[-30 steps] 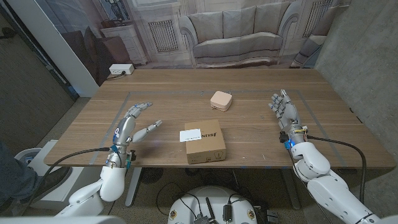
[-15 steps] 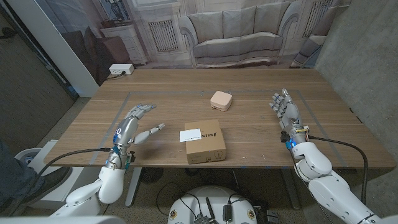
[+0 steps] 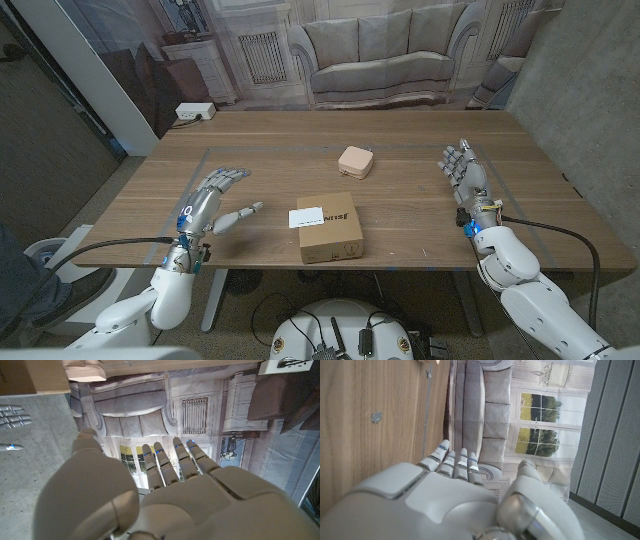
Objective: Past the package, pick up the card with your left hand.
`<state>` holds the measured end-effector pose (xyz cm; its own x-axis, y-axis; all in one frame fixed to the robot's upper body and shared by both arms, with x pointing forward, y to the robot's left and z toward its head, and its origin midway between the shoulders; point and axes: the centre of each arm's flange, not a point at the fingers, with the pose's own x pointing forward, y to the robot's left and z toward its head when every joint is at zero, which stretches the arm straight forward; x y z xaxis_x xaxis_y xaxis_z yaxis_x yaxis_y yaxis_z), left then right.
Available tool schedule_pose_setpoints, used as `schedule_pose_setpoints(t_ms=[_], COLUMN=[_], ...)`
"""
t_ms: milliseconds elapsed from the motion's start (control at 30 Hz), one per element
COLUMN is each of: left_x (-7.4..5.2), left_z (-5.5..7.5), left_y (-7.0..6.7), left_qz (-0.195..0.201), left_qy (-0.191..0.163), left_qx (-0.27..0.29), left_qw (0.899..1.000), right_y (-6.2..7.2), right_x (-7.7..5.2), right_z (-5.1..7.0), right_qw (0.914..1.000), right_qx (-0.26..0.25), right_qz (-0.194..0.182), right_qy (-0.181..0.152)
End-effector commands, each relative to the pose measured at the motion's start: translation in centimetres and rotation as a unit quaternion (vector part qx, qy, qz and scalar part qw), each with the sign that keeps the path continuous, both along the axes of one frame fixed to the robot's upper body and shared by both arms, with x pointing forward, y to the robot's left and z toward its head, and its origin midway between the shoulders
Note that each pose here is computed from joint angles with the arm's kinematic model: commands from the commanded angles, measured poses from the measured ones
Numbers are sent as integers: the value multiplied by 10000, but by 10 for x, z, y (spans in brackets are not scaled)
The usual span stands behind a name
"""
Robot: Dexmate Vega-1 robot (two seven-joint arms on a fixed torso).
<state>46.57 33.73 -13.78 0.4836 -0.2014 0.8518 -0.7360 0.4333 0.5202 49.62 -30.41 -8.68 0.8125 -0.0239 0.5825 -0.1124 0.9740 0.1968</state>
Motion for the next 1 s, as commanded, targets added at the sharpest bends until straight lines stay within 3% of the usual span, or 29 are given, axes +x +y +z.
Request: schedule_pose_setpoints(t_ms=[33, 333, 633, 1000], left_x=[0, -9, -14, -19], left_z=[-4, -4, -5, 7], left_y=[-4, -3, -2, -9], left_qz=[125, 292, 501, 546], left_qy=[19, 44, 6, -44], left_qx=[265, 500, 603, 907], left_qw=[9996, 9983, 9969, 9944], right_y=[-8, -18, -30, -35], right_x=[-11, -24, -35, -43], right_z=[8, 18, 20, 24], right_qw=[9999, 9997, 9993, 9989], right_qx=[17, 33, 131, 130], right_qz=[-122, -206, -328, -424], right_qy=[-18, -108, -143, -168])
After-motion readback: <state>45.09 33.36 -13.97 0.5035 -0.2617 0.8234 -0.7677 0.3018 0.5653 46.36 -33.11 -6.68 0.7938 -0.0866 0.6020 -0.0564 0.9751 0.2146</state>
